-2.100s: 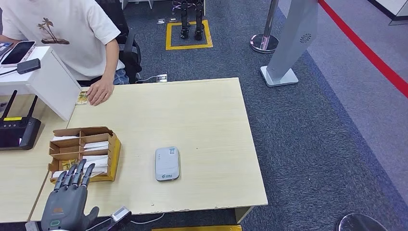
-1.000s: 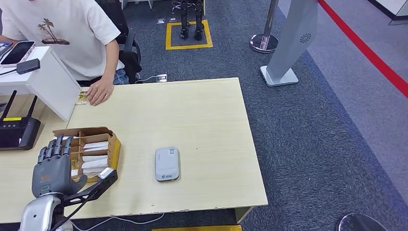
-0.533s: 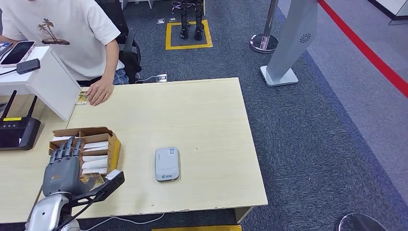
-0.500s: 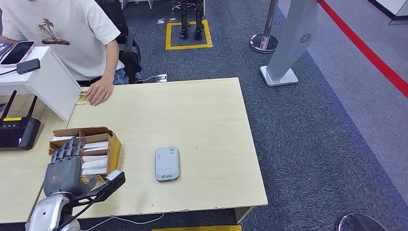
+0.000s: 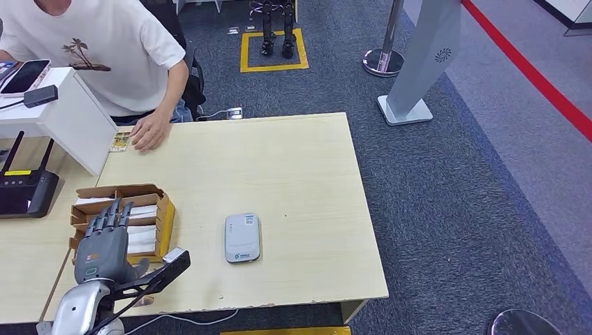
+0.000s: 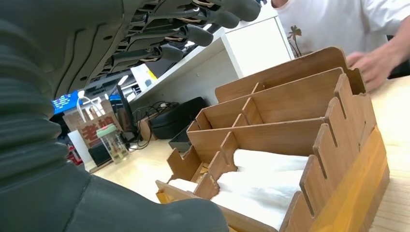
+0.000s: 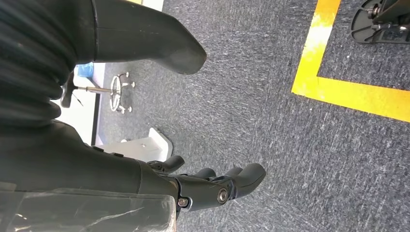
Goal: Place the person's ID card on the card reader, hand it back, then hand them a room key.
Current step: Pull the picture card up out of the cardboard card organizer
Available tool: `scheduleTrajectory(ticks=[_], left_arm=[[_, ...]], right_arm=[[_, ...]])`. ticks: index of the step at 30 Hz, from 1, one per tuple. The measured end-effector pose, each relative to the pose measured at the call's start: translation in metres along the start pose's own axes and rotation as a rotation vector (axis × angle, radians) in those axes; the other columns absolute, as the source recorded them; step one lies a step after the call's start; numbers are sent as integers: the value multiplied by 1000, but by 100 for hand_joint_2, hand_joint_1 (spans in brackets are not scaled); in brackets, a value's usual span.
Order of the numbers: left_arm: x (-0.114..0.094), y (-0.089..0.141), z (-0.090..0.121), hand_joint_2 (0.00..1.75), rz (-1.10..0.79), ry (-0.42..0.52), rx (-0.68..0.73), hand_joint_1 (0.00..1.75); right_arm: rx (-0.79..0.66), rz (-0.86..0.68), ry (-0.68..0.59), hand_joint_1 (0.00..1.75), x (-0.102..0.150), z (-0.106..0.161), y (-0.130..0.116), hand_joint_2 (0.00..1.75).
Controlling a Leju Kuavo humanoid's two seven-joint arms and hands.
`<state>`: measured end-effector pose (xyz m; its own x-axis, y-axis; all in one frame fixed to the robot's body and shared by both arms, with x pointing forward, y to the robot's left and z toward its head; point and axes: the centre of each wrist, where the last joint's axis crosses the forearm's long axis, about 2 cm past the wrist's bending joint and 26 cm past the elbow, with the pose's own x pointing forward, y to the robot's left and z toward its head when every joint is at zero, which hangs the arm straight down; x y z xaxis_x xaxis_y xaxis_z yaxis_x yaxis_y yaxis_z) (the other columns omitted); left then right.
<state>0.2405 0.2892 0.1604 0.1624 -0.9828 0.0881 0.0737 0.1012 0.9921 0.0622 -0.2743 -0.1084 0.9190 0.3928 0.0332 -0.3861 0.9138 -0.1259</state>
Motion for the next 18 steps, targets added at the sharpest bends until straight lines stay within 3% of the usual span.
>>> scheduleTrajectory(ticks=[15, 18], left_arm=[[17, 3, 0, 175, 27, -56, 45, 0], [21, 7, -2, 175, 34, -76, 80, 0]], right_arm=[[-1, 0, -1, 0, 0, 0, 0, 175], [-1, 0, -1, 0, 0, 0, 0, 44]])
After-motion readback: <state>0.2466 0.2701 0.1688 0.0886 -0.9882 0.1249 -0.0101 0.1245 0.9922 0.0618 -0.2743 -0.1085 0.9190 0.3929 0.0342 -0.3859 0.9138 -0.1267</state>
